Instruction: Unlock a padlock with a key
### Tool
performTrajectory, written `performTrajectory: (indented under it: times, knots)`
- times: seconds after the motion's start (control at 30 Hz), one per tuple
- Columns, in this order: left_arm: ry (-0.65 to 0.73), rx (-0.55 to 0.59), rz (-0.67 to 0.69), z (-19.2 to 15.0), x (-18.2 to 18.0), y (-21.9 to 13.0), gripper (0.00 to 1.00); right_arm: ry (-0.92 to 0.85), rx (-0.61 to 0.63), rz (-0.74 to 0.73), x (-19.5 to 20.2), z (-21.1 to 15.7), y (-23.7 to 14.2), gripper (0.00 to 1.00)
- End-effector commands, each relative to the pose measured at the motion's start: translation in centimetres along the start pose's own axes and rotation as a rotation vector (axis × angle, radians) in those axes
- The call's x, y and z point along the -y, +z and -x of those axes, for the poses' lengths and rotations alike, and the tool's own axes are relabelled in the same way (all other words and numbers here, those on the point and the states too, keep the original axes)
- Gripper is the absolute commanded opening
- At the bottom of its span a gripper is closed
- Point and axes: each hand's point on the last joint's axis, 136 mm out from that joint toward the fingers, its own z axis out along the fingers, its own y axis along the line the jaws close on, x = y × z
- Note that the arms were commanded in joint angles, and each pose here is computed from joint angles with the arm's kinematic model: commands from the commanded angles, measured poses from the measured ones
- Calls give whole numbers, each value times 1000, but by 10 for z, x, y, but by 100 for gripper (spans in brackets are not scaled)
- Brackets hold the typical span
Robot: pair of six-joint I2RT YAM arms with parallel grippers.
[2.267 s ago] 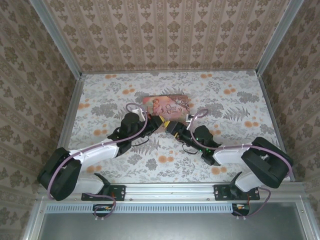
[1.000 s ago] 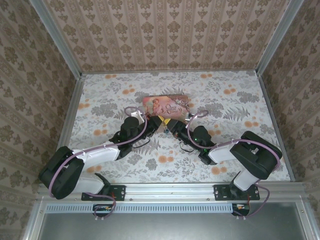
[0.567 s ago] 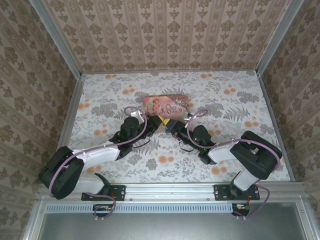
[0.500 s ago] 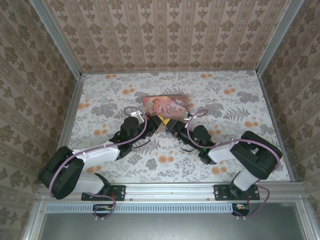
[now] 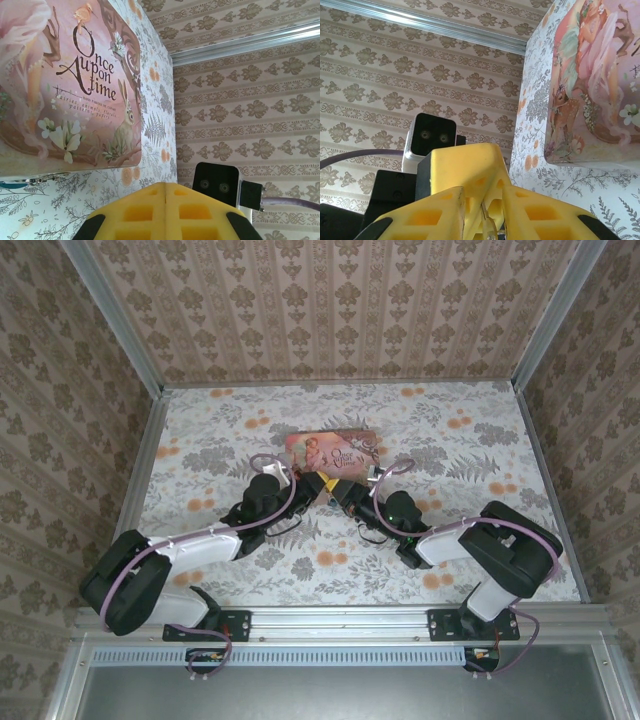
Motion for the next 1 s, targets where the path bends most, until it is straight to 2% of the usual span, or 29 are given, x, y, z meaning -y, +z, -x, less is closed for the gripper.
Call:
performTrajectory:
  times: [0.0, 0.4, 0.53, 0.67, 0.97]
  knots:
    - [-2, 18, -46, 2, 12, 1, 0, 6, -11, 41, -8, -3, 2, 28]
    - [-1, 24, -47, 3, 12, 1, 0, 12, -13, 34, -5, -5, 1, 21]
    - [-3, 31, -41, 4, 9, 1, 0, 14, -18, 37, -6, -6, 0, 21]
    - [-1, 34, -41, 5, 9, 1, 0, 13, -21, 39, -7, -8, -2, 25]
    - [0, 37, -36, 5, 8, 1, 0, 10, -22, 39, -8, -9, -5, 22]
